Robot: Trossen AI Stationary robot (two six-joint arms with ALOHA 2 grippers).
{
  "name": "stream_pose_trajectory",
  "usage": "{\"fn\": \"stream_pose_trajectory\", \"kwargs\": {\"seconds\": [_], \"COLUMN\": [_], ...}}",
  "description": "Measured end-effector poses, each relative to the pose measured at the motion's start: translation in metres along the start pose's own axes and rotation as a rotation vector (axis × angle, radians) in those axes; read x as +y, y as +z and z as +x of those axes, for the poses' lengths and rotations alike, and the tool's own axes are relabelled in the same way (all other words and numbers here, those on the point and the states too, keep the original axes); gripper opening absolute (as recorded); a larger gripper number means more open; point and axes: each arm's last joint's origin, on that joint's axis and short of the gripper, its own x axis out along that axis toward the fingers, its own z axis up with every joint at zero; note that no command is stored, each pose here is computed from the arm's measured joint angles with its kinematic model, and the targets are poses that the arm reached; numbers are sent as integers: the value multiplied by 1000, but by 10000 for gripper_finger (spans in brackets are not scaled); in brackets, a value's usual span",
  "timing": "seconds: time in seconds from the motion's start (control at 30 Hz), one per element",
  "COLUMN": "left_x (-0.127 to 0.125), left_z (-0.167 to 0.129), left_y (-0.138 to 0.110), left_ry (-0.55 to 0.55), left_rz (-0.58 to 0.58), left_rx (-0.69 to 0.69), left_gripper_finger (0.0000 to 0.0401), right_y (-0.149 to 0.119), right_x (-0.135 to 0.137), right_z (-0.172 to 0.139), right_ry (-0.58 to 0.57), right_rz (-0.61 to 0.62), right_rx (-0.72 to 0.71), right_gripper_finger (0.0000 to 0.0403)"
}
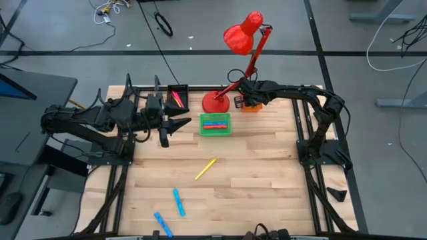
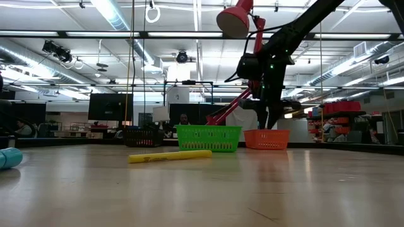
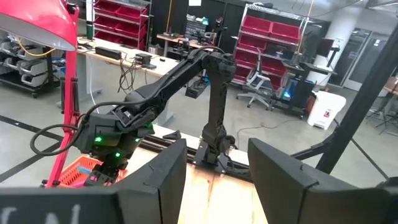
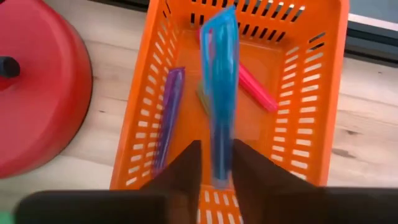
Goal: Pick & Place Markers
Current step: Put the small blue highlighter into the orange basket, then put the yellow pen into the black basket
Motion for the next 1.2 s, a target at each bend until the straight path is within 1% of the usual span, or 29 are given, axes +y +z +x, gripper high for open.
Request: {"fn": "stream_pose_trajectory", "kwargs": {"seconds": [0.1, 0.23, 0.33, 0.47, 0.77, 0.93, 1.13, 1.2], "left_x": [0, 0, 0, 0, 0, 0, 0, 0], "left_z": [0, 0, 0, 0, 0, 0, 0, 0], "left_y": [0, 0, 0, 0, 0, 0, 0, 0], "left_ry": [0, 0, 0, 0, 0, 0, 0, 0], "left_rz": [0, 0, 0, 0, 0, 0, -1, -5], "left_rx": [0, 0, 0, 0, 0, 0, 0, 0], "left_gripper_finger": [177, 177, 177, 177, 177, 177, 177, 177], "right_y": [0, 0, 0, -4, -23, -46, -77, -87], "right_x": [0, 1, 1, 6, 24, 36, 46, 48], "right_z": [0, 0, 0, -8, -69, -110, -159, -172], "right_ry": [1, 4, 9, 63, 178, 298, 390, 428], "right_rz": [0, -1, -2, -14, -82, -137, -245, -272], "right_rx": [-1, -3, 1, 19, -122, -187, -354, -384], "right_gripper_finger": [128, 164, 181, 188, 185, 185, 185, 185]}}
